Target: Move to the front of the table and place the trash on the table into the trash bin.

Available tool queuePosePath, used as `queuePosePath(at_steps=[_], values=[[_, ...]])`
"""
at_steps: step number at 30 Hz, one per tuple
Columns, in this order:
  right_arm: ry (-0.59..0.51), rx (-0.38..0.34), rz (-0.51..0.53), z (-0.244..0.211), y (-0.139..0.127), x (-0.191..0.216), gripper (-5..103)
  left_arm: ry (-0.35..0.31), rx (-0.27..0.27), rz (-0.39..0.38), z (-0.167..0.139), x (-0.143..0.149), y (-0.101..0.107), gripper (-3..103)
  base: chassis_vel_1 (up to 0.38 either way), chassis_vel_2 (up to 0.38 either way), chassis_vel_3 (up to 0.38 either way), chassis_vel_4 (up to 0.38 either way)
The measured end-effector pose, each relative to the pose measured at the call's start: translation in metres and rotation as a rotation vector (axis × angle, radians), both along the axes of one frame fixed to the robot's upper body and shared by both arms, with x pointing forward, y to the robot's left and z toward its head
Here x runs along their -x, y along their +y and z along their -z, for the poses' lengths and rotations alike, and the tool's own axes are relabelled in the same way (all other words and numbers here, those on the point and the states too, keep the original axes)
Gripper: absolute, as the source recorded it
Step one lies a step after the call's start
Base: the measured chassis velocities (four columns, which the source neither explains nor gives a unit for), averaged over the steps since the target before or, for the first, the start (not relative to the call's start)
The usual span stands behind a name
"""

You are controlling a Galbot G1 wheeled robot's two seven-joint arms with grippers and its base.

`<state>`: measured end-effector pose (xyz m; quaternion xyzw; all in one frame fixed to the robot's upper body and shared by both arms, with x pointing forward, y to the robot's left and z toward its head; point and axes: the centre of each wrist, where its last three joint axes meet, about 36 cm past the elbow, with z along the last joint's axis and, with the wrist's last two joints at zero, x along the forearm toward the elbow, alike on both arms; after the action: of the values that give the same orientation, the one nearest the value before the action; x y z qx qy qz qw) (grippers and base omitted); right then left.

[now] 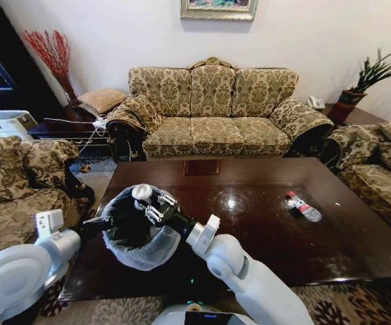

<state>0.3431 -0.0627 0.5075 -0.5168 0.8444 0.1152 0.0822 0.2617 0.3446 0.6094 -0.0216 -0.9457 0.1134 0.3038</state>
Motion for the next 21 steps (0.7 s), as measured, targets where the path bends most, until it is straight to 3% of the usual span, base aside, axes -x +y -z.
queuePosePath(at_steps=[2,5,6,9,11,13,15,17,20,21], values=[[-0.014,-0.01,-0.008,-0.003,-0.004,0.002,56,0.001,-0.002,-0.007,0.001,0.001,0.001,0,0.0,0.0,0.0,0.0],[-0.041,-0.005,-0.03,-0.003,-0.011,0.004,73,0.005,-0.006,-0.017,0.003,0.004,0.002,0,0.0,0.0,0.0,0.0],[-0.041,-0.005,-0.03,-0.003,-0.011,0.004,73,0.005,-0.006,-0.017,0.003,0.004,0.002,0,0.0,0.0,0.0,0.0],[-0.122,0.037,-0.047,0.001,-0.019,0.003,89,0.001,-0.012,-0.028,0.005,0.006,0.003,0,0.0,0.0,0.0,0.0],[-0.148,0.046,-0.053,0.001,-0.021,0.003,89,0.001,-0.013,-0.031,0.006,0.007,0.003,0,0.0,0.0,0.0,0.0],[-0.188,0.048,-0.057,0.0,-0.024,0.003,97,-0.001,-0.015,-0.039,0.008,0.009,0.004,0,0.0,0.0,0.0,0.0],[-0.184,0.032,-0.043,-0.001,-0.026,0.004,99,-0.003,-0.015,-0.044,0.008,0.009,0.005,0,0.0,0.0,0.0,0.0],[-0.155,-0.006,0.02,-0.003,-0.03,0.006,99,-0.005,-0.018,-0.05,0.009,0.01,0.005,0,0.0,0.0,0.0,0.0],[-0.038,-0.075,0.292,-0.001,-0.056,0.009,100,-0.008,-0.035,-0.073,0.01,0.013,0.007,0,0.0,0.0,0.0,0.0],[-0.038,-0.075,0.292,-0.001,-0.056,0.009,100,-0.008,-0.035,-0.073,0.01,0.013,0.007,0,0.0,0.0,0.0,0.0]])
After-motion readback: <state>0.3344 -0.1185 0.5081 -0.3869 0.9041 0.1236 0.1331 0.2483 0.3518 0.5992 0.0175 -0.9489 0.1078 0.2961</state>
